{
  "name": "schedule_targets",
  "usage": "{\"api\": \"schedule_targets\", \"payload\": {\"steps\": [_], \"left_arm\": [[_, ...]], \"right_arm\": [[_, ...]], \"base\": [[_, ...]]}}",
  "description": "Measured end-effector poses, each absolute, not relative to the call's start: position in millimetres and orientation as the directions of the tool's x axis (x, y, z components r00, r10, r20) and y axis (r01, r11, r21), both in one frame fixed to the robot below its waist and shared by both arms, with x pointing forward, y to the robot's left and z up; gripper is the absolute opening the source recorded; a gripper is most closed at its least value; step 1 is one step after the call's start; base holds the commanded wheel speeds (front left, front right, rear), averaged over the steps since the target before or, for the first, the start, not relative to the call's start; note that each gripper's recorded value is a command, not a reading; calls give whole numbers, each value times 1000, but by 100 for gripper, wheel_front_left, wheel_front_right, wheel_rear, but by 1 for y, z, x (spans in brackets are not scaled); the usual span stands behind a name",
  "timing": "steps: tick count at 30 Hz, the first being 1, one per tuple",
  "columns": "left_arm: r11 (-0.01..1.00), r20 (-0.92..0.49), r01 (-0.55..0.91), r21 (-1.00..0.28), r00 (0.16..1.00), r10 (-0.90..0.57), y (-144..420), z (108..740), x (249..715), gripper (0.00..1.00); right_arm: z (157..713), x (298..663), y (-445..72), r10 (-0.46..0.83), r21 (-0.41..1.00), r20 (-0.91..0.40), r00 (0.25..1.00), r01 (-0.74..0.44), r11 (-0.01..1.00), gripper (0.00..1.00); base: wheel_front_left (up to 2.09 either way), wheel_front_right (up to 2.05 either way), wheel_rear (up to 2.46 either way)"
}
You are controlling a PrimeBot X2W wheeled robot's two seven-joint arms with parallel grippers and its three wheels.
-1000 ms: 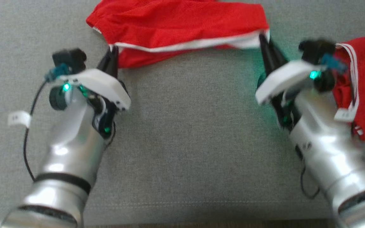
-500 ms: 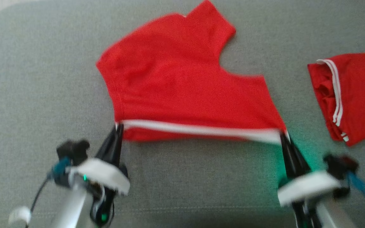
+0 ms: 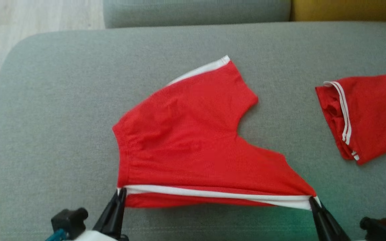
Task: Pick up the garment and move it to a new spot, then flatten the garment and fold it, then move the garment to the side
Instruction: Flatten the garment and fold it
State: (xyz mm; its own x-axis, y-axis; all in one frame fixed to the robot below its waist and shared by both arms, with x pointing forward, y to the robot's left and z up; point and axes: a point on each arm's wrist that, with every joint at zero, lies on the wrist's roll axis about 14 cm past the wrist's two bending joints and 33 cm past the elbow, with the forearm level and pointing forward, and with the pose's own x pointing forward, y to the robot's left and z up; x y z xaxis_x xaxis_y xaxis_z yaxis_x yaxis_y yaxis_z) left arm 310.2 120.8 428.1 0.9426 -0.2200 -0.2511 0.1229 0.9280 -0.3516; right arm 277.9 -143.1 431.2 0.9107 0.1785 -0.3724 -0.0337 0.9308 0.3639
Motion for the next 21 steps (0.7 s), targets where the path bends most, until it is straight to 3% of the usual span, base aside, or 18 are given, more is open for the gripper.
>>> {"api": "schedule_targets", "payload": {"steps": [9, 21], "left_arm": [[927, -263, 112, -357, 940, -215, 121, 435, 313, 0], [892, -237, 139, -431, 936, -260, 113, 453, 420, 0]], "right_arm": [[443, 306, -146, 183, 338, -341, 922, -61, 939, 0], [466, 477, -120, 308, 239, -248, 919, -250, 938, 0]], "base": [[0, 0, 0], [0, 0, 0]]}}
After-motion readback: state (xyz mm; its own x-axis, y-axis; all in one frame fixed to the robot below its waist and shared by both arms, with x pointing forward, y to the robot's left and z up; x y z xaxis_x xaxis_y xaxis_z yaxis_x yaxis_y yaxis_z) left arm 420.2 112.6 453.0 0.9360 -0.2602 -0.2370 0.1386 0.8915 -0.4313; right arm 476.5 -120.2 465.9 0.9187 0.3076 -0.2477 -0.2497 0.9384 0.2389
